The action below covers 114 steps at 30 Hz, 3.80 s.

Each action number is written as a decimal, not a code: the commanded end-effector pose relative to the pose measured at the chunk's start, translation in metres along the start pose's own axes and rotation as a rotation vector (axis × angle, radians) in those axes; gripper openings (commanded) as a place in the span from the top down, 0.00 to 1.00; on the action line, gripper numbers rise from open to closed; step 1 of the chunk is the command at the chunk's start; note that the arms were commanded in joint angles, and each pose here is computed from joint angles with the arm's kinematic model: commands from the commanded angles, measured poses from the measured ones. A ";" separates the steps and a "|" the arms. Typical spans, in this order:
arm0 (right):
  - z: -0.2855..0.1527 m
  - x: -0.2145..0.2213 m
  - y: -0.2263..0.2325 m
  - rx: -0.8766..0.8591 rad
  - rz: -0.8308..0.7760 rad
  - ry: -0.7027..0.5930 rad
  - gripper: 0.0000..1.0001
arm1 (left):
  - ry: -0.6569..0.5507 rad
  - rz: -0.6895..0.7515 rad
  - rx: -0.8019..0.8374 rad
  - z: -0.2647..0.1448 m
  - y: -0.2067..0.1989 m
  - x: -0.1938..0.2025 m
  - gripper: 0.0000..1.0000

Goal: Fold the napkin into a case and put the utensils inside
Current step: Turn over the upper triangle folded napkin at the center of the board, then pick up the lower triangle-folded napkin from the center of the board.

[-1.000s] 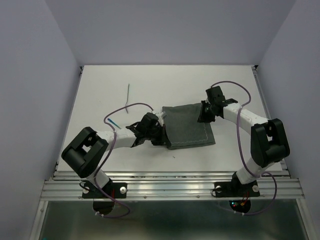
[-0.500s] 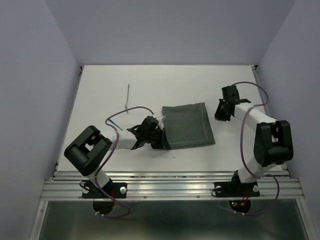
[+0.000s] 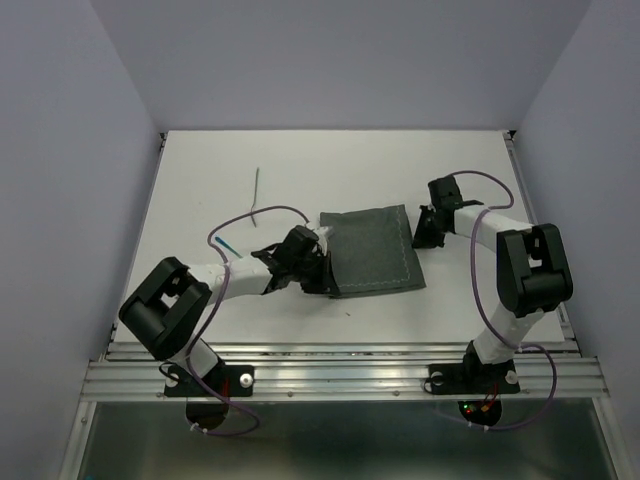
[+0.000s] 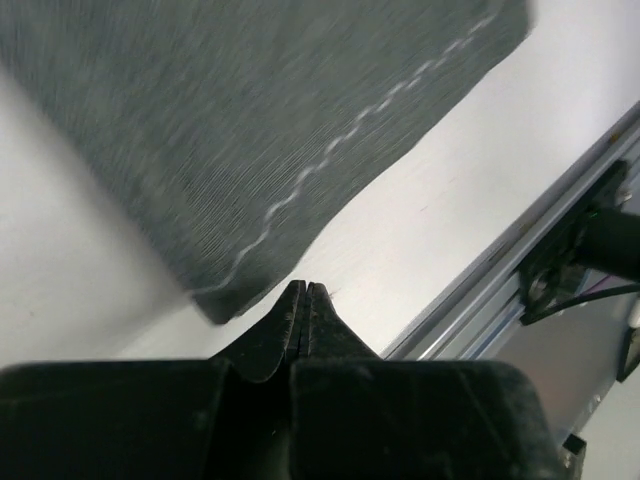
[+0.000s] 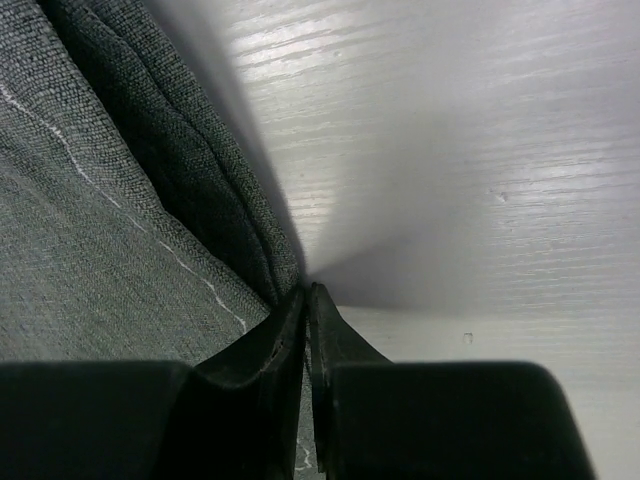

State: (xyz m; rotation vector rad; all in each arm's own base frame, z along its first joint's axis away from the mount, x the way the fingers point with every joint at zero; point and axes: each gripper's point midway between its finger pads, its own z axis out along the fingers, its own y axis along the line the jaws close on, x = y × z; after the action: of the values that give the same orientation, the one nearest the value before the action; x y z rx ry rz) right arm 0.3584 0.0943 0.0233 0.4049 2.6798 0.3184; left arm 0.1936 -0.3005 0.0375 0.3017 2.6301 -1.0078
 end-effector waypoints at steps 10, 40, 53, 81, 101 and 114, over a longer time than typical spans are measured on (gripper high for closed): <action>-0.036 -0.088 0.034 -0.017 -0.012 -0.234 0.91 | -0.336 0.106 -0.091 -0.055 -0.021 -0.177 1.00; 0.031 -0.120 0.060 -0.062 -0.001 -0.164 0.94 | -0.202 0.007 -0.258 0.019 0.081 -0.202 1.00; -0.014 -0.113 0.088 -0.140 -0.041 -0.215 0.93 | -0.276 0.041 -0.228 -0.006 0.050 -0.236 1.00; 0.035 -0.018 0.079 -0.090 0.019 -0.057 0.94 | -0.142 0.028 -0.450 0.019 0.127 -0.213 1.00; -0.052 -0.072 0.077 -0.116 0.026 -0.270 0.80 | -0.263 0.147 -0.317 -0.027 0.008 -0.223 1.00; -0.026 -0.007 0.079 -0.265 0.034 -0.055 0.51 | -0.122 0.218 -0.061 0.057 -0.062 -0.192 1.00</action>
State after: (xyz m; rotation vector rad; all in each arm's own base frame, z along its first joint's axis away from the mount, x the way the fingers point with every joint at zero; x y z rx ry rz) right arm 0.3723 0.1468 0.0675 0.4142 2.5519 0.5467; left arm 0.3588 -0.3842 0.0886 0.4834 2.4986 -0.7182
